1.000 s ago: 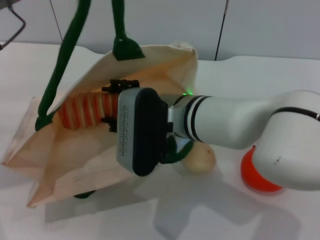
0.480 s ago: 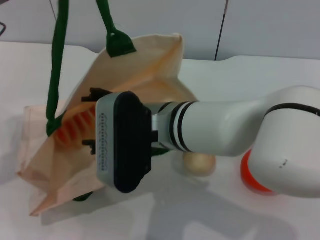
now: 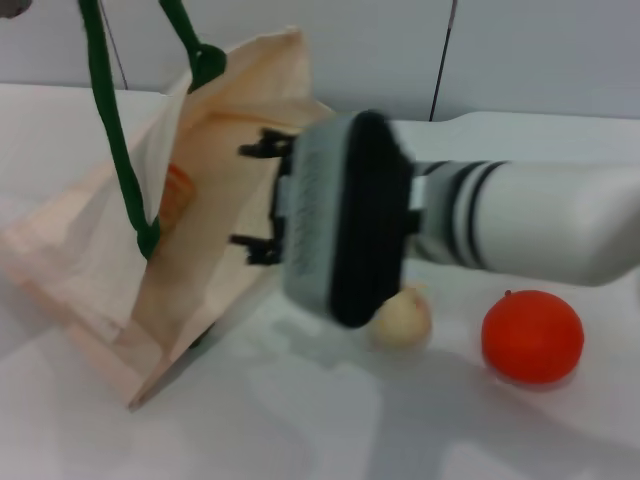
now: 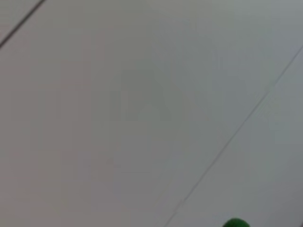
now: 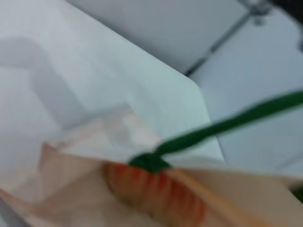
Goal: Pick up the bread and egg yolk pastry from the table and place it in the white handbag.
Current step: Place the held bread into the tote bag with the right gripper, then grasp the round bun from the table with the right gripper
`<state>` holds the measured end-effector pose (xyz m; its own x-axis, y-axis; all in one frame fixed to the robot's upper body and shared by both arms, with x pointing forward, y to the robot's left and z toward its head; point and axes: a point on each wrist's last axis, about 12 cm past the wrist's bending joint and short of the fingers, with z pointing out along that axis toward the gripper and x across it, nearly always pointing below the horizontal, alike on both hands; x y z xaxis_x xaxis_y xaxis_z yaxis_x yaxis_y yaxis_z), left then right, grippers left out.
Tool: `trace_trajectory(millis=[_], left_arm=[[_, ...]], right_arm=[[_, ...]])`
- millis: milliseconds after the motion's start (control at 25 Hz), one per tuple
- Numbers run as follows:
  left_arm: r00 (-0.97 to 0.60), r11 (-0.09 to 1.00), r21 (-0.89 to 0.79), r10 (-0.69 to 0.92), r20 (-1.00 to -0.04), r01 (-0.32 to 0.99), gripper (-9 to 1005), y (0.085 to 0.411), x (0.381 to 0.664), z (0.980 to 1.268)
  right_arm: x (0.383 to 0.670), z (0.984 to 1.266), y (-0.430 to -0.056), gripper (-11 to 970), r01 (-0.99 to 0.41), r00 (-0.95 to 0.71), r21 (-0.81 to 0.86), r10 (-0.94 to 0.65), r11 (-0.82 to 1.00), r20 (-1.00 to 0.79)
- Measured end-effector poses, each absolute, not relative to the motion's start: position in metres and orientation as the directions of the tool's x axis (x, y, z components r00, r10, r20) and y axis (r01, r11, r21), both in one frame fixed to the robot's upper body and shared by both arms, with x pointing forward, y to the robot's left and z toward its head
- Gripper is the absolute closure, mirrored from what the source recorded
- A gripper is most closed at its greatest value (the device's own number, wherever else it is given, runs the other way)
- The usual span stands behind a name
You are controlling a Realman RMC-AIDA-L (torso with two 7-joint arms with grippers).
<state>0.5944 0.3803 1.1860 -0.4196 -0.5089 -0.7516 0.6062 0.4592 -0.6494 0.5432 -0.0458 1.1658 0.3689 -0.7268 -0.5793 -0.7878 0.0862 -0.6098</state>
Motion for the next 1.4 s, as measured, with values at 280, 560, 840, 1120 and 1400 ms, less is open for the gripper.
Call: trace_trajectory(millis=[280, 560, 840, 1120, 1400], left_arm=[[-0.423, 0.489, -0.647, -0.497, -0.758, 0.585, 882, 0.381, 0.595, 1.18], [-0.426, 0.487, -0.649, -0.497, -0.756, 0.584, 882, 0.378, 0.595, 1.178], [-0.434, 0.478, -0.652, -0.494, -0.754, 0.589, 882, 0.374, 0.597, 1.178], [-0.441, 0.477, -0.652, -0.487, -0.754, 0.589, 882, 0.372, 0.599, 1.177], [-0.437, 0.481, -0.658, -0.498, -0.749, 0.579, 882, 0.375, 0.597, 1.174]], right_arm=[[0.555, 1.162, -0.092, 56, -0.825, 0.19, -0.527, -0.778, 0.203, -0.598], [0.56, 1.15, -0.121, 58, -0.898, 0.037, -0.371, -0.799, 0.237, -0.6], [0.568, 1.135, -0.135, 59, -0.952, -0.072, -0.199, -0.803, 0.232, -0.592], [0.579, 1.123, -0.131, 59, -0.963, -0.112, -0.144, -0.825, 0.227, -0.554], [0.585, 1.123, -0.135, 58, -0.959, -0.147, -0.118, -0.813, 0.256, -0.564]])
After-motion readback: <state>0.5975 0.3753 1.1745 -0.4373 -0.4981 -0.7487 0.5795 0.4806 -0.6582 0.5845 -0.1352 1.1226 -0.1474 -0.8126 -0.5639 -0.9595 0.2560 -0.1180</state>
